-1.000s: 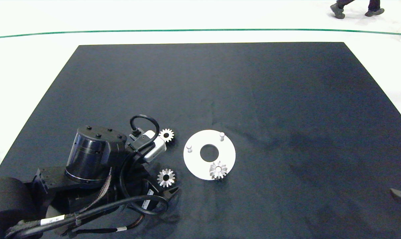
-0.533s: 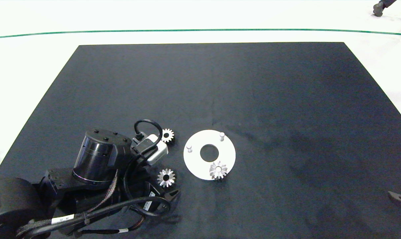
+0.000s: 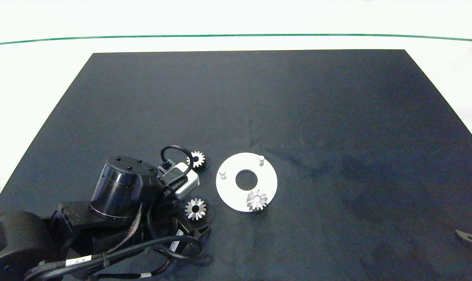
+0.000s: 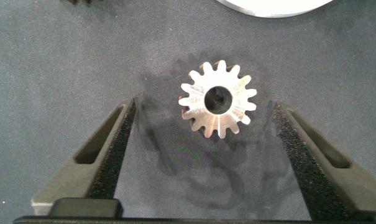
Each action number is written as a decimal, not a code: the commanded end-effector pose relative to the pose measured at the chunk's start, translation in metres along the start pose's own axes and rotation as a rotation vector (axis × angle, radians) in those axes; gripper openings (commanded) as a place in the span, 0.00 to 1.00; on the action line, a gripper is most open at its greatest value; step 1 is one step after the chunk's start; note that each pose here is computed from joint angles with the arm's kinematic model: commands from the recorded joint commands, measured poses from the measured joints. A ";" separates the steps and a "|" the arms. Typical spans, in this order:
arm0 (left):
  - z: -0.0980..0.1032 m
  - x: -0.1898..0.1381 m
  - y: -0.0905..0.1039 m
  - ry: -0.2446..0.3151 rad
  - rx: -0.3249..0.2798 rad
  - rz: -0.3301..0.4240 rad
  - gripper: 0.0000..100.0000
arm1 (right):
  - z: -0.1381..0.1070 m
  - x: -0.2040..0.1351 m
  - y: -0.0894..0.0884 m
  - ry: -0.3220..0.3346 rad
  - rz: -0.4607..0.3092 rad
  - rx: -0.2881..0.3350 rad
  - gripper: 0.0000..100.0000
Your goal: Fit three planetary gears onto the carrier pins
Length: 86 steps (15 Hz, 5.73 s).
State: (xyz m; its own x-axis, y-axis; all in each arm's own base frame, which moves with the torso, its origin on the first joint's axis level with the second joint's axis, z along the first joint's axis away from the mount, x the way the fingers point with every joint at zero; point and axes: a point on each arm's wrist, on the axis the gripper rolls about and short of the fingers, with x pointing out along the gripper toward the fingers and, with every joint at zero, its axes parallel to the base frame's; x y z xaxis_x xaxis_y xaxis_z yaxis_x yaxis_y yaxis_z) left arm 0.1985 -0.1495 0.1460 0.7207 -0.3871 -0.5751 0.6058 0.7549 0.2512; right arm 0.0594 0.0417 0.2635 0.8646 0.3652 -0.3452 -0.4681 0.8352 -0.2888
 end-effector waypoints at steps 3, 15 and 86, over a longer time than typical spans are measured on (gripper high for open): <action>0.003 0.005 0.000 -0.022 -0.003 0.005 0.78 | -0.002 0.000 0.001 0.007 0.000 -0.004 1.00; 0.001 0.005 -0.002 -0.020 0.002 -0.001 0.54 | -0.003 0.000 0.001 0.008 0.000 -0.002 1.00; 0.093 0.023 0.003 -0.064 0.161 -0.013 0.19 | -0.021 -0.016 -0.004 -0.002 -0.110 -0.029 1.00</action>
State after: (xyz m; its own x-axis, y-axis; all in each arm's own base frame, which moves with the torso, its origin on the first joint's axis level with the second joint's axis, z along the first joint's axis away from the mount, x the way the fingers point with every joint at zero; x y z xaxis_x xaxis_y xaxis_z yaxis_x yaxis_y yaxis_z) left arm 0.2474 -0.2050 0.2064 0.7292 -0.4328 -0.5300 0.6572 0.6585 0.3666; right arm 0.0435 0.0240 0.2512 0.9109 0.2749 -0.3077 -0.3765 0.8587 -0.3477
